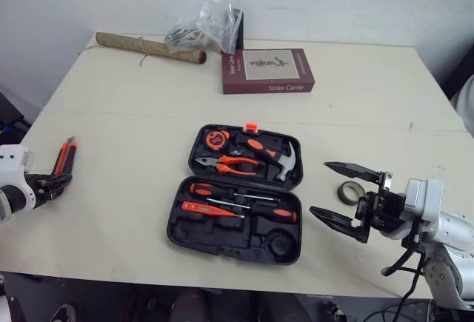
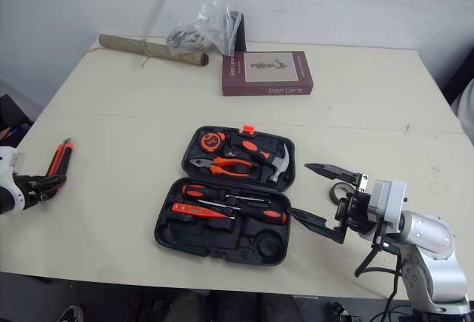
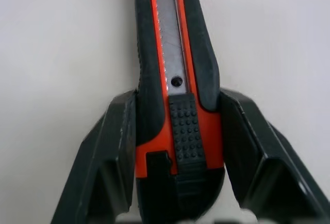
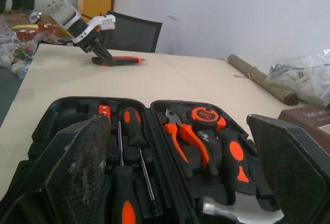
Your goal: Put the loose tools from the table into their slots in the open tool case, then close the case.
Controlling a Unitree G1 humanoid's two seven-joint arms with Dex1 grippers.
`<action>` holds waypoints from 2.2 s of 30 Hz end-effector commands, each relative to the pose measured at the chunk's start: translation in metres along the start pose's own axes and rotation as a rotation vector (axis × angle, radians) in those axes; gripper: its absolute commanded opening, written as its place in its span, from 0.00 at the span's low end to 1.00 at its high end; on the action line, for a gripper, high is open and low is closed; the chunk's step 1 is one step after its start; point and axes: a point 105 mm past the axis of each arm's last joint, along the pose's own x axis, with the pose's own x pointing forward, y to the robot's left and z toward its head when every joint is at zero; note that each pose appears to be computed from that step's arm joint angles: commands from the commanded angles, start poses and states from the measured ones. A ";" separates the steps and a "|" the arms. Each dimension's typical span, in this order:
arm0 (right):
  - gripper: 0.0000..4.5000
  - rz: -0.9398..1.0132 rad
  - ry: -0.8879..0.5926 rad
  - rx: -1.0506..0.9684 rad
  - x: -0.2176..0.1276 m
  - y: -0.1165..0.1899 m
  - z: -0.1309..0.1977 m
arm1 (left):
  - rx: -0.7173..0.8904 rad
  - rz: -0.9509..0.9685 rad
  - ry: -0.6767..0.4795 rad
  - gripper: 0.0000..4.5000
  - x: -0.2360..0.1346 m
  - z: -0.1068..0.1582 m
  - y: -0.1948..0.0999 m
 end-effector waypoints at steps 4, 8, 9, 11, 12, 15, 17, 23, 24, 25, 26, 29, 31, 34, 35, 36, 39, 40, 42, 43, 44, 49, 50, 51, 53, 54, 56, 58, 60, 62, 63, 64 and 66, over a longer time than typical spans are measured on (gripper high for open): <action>1.00 -0.022 0.060 -0.062 -0.026 -0.003 -0.001 | 0.502 -0.517 -0.328 0.35 -0.047 0.076 -0.109; 1.00 0.010 0.077 -0.056 -0.030 0.002 0.000 | 0.657 -0.859 -0.313 0.35 -0.062 0.069 -0.171; 1.00 0.030 0.085 -0.051 -0.031 0.006 0.000 | 0.684 -0.929 -0.301 0.35 -0.064 0.067 -0.184; 1.00 0.055 0.089 -0.029 -0.034 0.011 0.001 | 0.789 -1.123 -0.210 0.35 -0.065 0.051 -0.218; 1.00 0.076 0.088 -0.006 -0.034 0.015 0.002 | 0.819 -1.180 -0.156 0.35 -0.064 0.044 -0.228; 1.00 0.151 0.081 0.056 -0.032 0.028 0.002 | 0.890 -1.240 -0.060 0.35 -0.056 0.034 -0.242; 1.00 0.222 0.083 0.093 -0.031 0.040 0.004 | 0.941 -1.254 -0.022 0.35 -0.049 0.030 -0.248; 1.00 0.235 0.097 0.144 -0.035 0.045 0.004 | 1.067 -1.254 0.129 0.35 -0.032 0.018 -0.254; 1.00 0.228 0.100 0.143 -0.037 0.044 0.004 | 1.084 -1.253 0.152 0.35 -0.030 0.015 -0.253; 1.00 0.222 0.105 0.143 -0.040 0.044 0.003 | 1.112 -1.262 0.166 0.35 -0.029 0.013 -0.254; 1.00 0.211 0.109 0.143 -0.043 0.045 0.001 | 1.124 -1.263 0.178 0.35 -0.028 0.010 -0.255; 1.00 0.191 0.122 0.152 -0.056 0.048 -0.007 | 1.162 -1.259 0.197 0.35 -0.023 0.005 -0.258; 1.00 0.182 0.128 0.159 -0.064 0.050 -0.012 | 1.177 -1.261 0.200 0.35 -0.020 0.003 -0.262; 1.00 0.174 0.131 0.158 -0.071 0.052 -0.017 | 1.190 -1.254 0.199 0.35 -0.016 0.003 -0.266; 1.00 0.172 0.132 0.158 -0.073 0.053 -0.018 | 1.181 -1.246 0.192 0.35 -0.013 0.004 -0.268; 1.00 0.169 0.132 0.158 -0.074 0.054 -0.019 | 1.182 -1.238 0.181 0.35 -0.010 0.006 -0.271; 1.00 0.166 0.133 0.158 -0.078 0.057 -0.022 | 1.194 -1.228 0.178 0.35 -0.006 0.008 -0.275; 1.00 0.164 0.134 0.159 -0.080 0.059 -0.023 | 1.194 -1.230 0.174 0.35 -0.005 0.009 -0.277; 1.00 0.160 0.135 0.159 -0.082 0.061 -0.024 | 1.204 -1.234 0.171 0.35 -0.003 0.009 -0.280; 1.00 0.159 0.136 0.158 -0.083 0.062 -0.025 | 1.214 -1.234 0.178 0.35 -0.003 0.009 -0.281; 1.00 0.157 0.136 0.158 -0.083 0.062 -0.025 | 1.221 -1.236 0.190 0.35 -0.003 0.007 -0.280; 1.00 0.151 0.141 0.154 -0.086 0.065 -0.027 | 1.234 -1.236 0.228 0.35 -0.005 0.003 -0.276; 1.00 0.150 0.142 0.153 -0.087 0.066 -0.027 | 1.240 -1.234 0.235 0.35 -0.006 0.003 -0.275; 1.00 0.149 0.143 0.152 -0.087 0.066 -0.027 | 1.239 -1.233 0.237 0.35 -0.006 0.003 -0.275; 1.00 0.147 0.145 0.151 -0.088 0.066 -0.028 | 1.239 -1.230 0.242 0.35 -0.007 0.003 -0.274; 1.00 0.146 0.145 0.150 -0.088 0.066 -0.028 | 1.239 -1.234 0.245 0.35 -0.008 0.002 -0.274; 1.00 0.144 0.147 0.148 -0.088 0.066 -0.029 | 1.236 -1.237 0.242 0.35 -0.010 0.001 -0.276; 1.00 0.143 0.148 0.146 -0.089 0.065 -0.029 | 1.227 -1.232 0.237 0.35 -0.009 0.000 -0.277; 1.00 0.142 0.148 0.145 -0.088 0.065 -0.029 | 1.232 -1.237 0.260 0.35 -0.010 -0.004 -0.275; 1.00 0.141 0.149 0.142 -0.088 0.065 -0.029 | 1.243 -1.232 0.271 0.35 -0.010 -0.006 -0.273; 1.00 0.140 0.149 0.141 -0.088 0.064 -0.029 | 1.242 -1.230 0.282 0.35 -0.010 -0.007 -0.272; 1.00 0.141 0.149 0.140 -0.087 0.064 -0.029 | 1.231 -1.219 0.279 0.35 -0.009 -0.007 -0.273; 1.00 0.141 0.150 0.139 -0.086 0.063 -0.029 | 1.244 -1.193 0.266 0.35 -0.005 -0.004 -0.273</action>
